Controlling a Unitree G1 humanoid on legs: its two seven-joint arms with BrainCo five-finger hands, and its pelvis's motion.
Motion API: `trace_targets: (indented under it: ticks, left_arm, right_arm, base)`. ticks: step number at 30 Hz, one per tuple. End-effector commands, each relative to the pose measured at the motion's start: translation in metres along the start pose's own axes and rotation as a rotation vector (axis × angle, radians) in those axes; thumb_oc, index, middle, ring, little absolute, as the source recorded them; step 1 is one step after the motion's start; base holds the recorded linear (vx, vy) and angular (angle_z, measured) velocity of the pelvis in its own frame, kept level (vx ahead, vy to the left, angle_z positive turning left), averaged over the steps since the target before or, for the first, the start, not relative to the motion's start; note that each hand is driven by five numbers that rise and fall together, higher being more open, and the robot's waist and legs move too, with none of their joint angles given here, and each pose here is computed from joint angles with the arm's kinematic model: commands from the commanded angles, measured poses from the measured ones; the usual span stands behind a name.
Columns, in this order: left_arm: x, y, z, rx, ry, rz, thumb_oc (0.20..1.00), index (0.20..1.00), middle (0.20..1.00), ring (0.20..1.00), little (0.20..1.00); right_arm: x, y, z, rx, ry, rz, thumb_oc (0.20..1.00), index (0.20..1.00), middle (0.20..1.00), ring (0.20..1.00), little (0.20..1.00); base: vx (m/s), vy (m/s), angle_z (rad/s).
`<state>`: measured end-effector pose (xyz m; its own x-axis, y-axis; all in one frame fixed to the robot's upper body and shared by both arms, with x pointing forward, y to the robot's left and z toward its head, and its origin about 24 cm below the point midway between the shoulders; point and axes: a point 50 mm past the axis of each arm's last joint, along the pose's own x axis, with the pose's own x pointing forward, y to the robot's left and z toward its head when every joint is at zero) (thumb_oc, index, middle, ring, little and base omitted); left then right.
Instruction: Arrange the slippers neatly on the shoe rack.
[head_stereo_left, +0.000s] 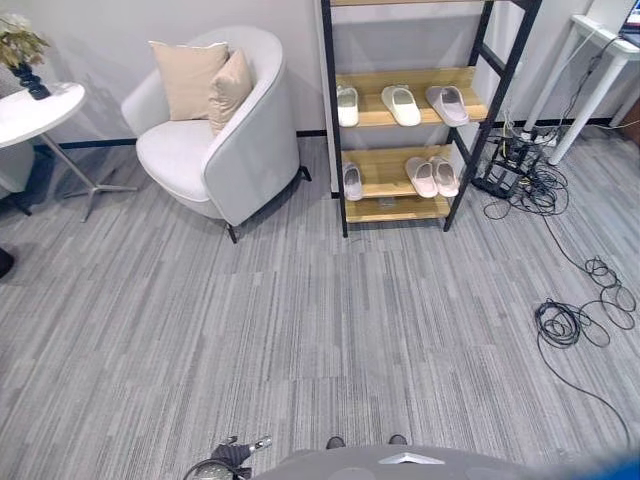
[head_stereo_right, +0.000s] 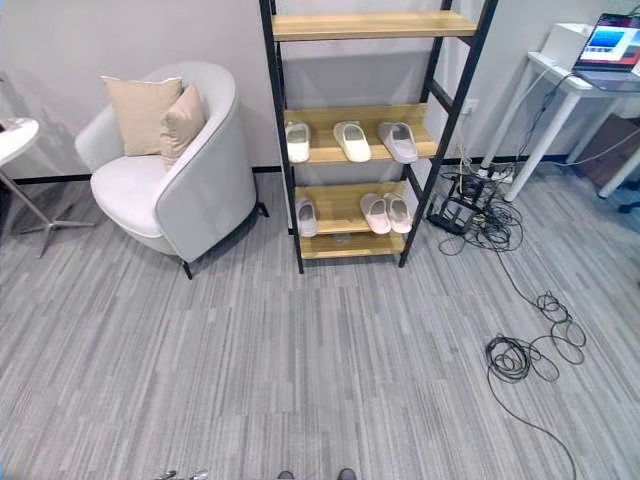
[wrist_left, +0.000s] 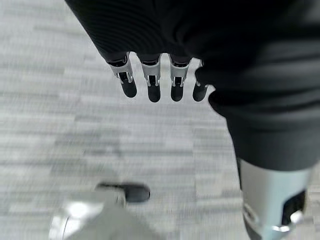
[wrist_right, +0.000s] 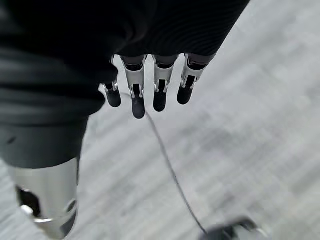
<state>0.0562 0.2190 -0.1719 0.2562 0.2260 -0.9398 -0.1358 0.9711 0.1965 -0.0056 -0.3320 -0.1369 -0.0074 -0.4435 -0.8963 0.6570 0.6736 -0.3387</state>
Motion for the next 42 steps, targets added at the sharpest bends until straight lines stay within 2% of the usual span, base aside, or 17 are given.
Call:
trace_targets:
  ticks: [1, 7, 8, 14, 18, 21, 24, 27, 30, 33, 36, 42]
  left_arm:
    - [0.000, -0.003, -0.004, 0.029, 0.030, -0.013, 1.000, 1.000, 1.000, 1.000, 1.000]
    - [0.000, -0.008, 0.003, 0.079, 0.007, -0.036, 1.000, 1.000, 1.000, 1.000, 1.000]
    - [0.001, -0.016, 0.011, 0.127, -0.025, -0.059, 1.000, 1.000, 1.000, 1.000, 1.000]
    - [0.001, -0.028, 0.029, 0.203, -0.079, -0.097, 1.000, 1.000, 1.000, 1.000, 1.000]
    - [-0.002, -0.056, 0.076, 0.297, -0.241, -0.157, 1.000, 1.000, 1.000, 1.000, 1.000]
    - [-0.003, -0.060, 0.075, 0.253, -0.235, -0.170, 1.000, 1.000, 1.000, 1.000, 1.000]
    - [-0.002, -0.057, 0.067, 0.222, -0.202, -0.160, 1.000, 1.000, 1.000, 1.000, 1.000]
    - [0.000, -0.041, 0.025, 0.218, -0.067, -0.127, 1.000, 1.000, 1.000, 1.000, 1.000]
    - [0.000, -0.026, 0.006, 0.221, -0.001, -0.087, 1.000, 1.000, 1.000, 1.000, 1.000]
    - [0.001, -0.022, 0.015, 0.207, -0.024, -0.073, 1.000, 1.000, 1.000, 1.000, 1.000]
    - [0.003, -0.020, 0.045, 0.216, -0.115, -0.052, 1.000, 1.000, 1.000, 1.000, 1.000]
    - [0.003, -0.015, 0.057, 0.254, -0.161, -0.031, 1.000, 1.000, 1.000, 1.000, 1.000]
  right_arm:
    - [-0.001, -0.017, -0.007, -0.013, 0.002, -0.065, 1.000, 1.000, 1.000, 1.000, 1.000]
    - [0.000, -0.007, -0.006, -0.010, -0.009, -0.033, 1.000, 1.000, 1.000, 1.000, 1.000]
    - [0.000, 0.009, -0.006, -0.024, -0.022, 0.005, 1.000, 1.000, 1.000, 1.000, 1.000]
    - [0.000, 0.030, -0.007, -0.028, -0.042, 0.057, 1.000, 1.000, 1.000, 1.000, 1.000]
    - [-0.002, 0.052, -0.002, -0.111, -0.082, 0.101, 1.000, 1.000, 1.000, 1.000, 1.000]
    - [-0.002, 0.055, 0.001, -0.173, -0.095, 0.105, 1.000, 1.000, 1.000, 1.000, 1.000]
    - [-0.004, 0.070, 0.004, -0.204, -0.113, 0.156, 1.000, 1.000, 1.000, 1.000, 1.000]
    - [-0.008, 0.088, 0.007, -0.254, -0.142, 0.217, 1.000, 1.000, 1.000, 1.000, 1.000]
    - [-0.017, 0.123, 0.012, -0.275, -0.194, 0.324, 1.000, 1.000, 1.000, 1.000, 1.000]
    - [-0.021, 0.136, 0.013, -0.283, -0.207, 0.362, 1.000, 1.000, 1.000, 1.000, 1.000]
    - [-0.027, 0.152, 0.011, -0.277, -0.210, 0.406, 1.000, 1.000, 1.000, 1.000, 1.000]
    - [-0.024, 0.145, 0.005, -0.299, -0.193, 0.384, 1.000, 1.000, 1.000, 1.000, 1.000]
  base:
    - [0.01, -0.022, -0.12]
    - [0.03, -0.062, -0.05]
    - [0.07, -0.123, -0.03]
    - [0.08, -0.177, -0.01]
    - [0.04, -0.230, -0.03]
    - [0.17, -0.023, 0.11]
    - [0.22, 0.047, -0.30]
    - [0.26, 0.170, -0.82]
    - [0.25, 0.233, -0.49]
    - [0.09, 0.138, -0.20]
    - [0.18, 0.169, 0.05]
    - [0.25, -0.098, 0.09]
